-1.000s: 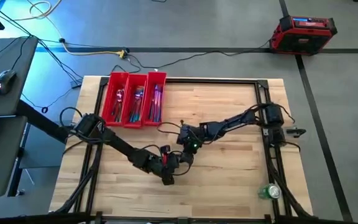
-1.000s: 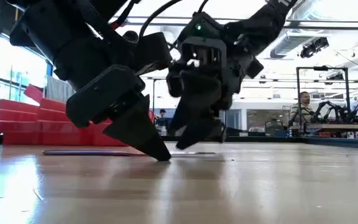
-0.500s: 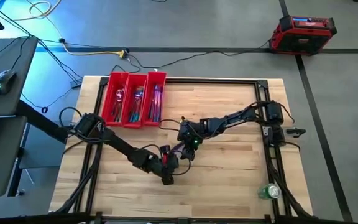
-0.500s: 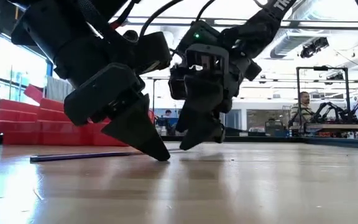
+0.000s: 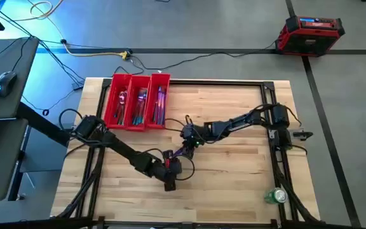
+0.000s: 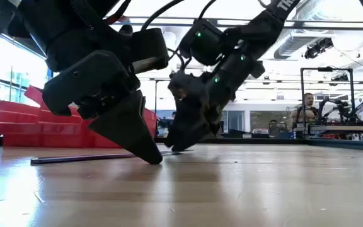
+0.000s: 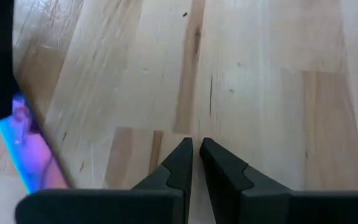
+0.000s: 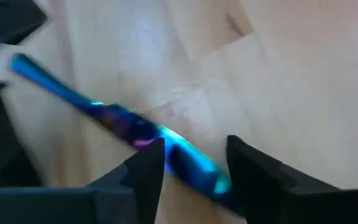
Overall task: Sort silverware
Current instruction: Put the blue knife into the right red bin
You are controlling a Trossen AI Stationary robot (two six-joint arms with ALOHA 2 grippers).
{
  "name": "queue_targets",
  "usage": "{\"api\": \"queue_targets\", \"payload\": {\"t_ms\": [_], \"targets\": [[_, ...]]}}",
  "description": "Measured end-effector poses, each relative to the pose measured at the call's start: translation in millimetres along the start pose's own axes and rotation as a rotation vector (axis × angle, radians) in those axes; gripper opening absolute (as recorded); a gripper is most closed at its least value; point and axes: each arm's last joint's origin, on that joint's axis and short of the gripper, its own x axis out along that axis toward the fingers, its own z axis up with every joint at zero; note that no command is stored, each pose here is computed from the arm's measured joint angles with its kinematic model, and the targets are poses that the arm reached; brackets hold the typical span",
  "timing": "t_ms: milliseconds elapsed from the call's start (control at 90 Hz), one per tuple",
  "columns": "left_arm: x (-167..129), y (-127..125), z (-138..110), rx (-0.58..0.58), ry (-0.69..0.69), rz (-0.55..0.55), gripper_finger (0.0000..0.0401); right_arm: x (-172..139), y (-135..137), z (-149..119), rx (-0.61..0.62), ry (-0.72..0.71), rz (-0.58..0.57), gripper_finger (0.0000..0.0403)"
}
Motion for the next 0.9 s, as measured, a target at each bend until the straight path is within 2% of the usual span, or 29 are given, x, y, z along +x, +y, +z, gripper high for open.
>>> {"api": "queue_targets", "payload": {"t_ms": [289, 489, 722, 900], "targets": [[-1, 2, -3, -0.011, 0.022, 0.029, 0.0023, 2, 13, -11, 0.057, 0.155, 0.235, 0.0133], [0, 2, -3, -0.02, 0.013, 0.036, 0.0023, 6, 22, -17, 0.085, 0.179, 0.244, 0.0133], [0, 3, -2, -0.026, 0.002, 0.041, 0.0023, 24, 20, -28, 0.133, 0.252, 0.293, 0.0132], [1, 2, 0, -0.034, -0.022, 0.031, 0.0023, 25, 23, -30, 0.13, 0.267, 0.321, 0.0132]]}}
